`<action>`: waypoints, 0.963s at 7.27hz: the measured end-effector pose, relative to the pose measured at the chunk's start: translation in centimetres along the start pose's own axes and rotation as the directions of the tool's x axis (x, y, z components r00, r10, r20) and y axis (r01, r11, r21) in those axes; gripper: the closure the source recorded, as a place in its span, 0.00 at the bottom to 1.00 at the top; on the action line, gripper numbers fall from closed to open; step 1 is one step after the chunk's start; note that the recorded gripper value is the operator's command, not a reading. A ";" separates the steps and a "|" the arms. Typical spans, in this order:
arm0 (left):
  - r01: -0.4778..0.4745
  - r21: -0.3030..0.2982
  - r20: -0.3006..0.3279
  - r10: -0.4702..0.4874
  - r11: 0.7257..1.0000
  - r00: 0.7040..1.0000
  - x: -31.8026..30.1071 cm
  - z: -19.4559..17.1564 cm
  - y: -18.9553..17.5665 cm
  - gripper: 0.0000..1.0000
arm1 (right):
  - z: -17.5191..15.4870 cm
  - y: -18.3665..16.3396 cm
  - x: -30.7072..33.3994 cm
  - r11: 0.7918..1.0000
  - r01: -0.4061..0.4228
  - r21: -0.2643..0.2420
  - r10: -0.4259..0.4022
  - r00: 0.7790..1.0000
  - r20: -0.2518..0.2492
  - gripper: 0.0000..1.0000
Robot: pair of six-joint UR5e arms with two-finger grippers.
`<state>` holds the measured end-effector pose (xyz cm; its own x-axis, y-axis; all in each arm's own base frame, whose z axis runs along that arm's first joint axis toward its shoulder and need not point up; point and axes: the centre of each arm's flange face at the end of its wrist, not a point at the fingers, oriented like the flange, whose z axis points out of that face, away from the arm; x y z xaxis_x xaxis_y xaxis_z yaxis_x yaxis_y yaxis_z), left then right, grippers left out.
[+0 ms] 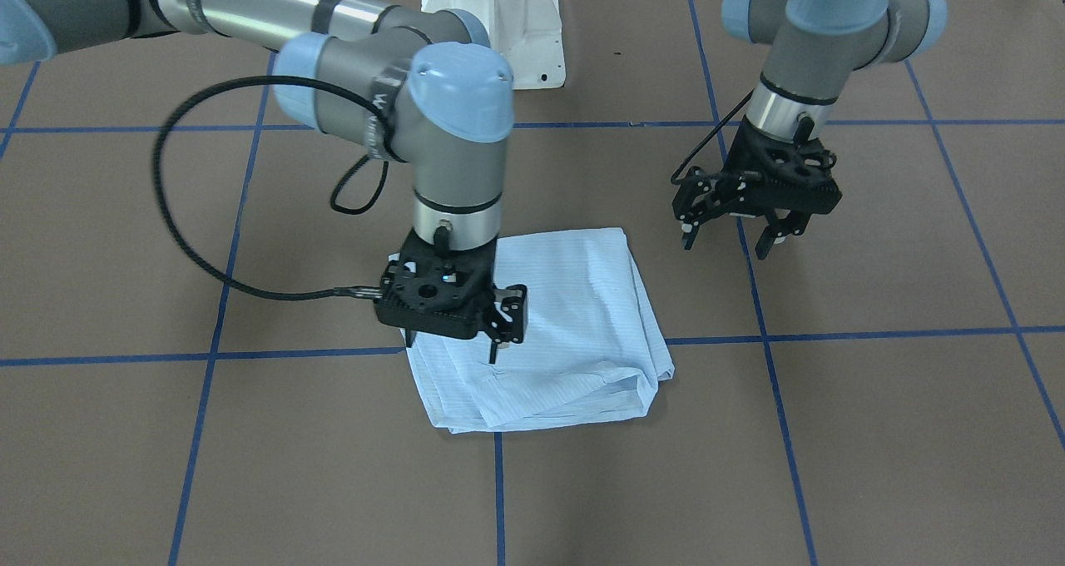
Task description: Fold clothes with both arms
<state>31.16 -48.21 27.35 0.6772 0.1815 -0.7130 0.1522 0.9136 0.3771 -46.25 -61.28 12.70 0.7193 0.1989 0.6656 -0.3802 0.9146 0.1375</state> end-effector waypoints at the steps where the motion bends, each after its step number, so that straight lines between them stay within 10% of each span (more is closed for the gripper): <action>1: -0.065 -0.034 0.036 0.066 0.997 0.997 -2.0 -3.2 0.5 0.00 | -1.1 -2.9 7.6 0.995 0.090 -0.045 -0.090 0.996 -0.001 0.00; 4: -0.266 -0.125 0.109 0.280 0.956 0.954 -15.3 -9.0 0.6 0.00 | -3.1 -10.1 33.2 0.926 0.351 -0.139 -0.350 0.936 0.037 0.00; 7: -0.375 -0.214 0.136 0.407 0.902 0.903 -34.5 -13.3 1.4 0.00 | -3.5 -10.2 54.8 0.857 0.473 -0.204 -0.467 0.881 0.083 0.00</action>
<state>-1.61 -48.37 44.63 0.7714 0.4867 -0.4099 -0.2703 0.8338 0.4813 -0.92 -58.46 45.27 0.7624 -0.2809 0.5830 0.1333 0.9497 0.2833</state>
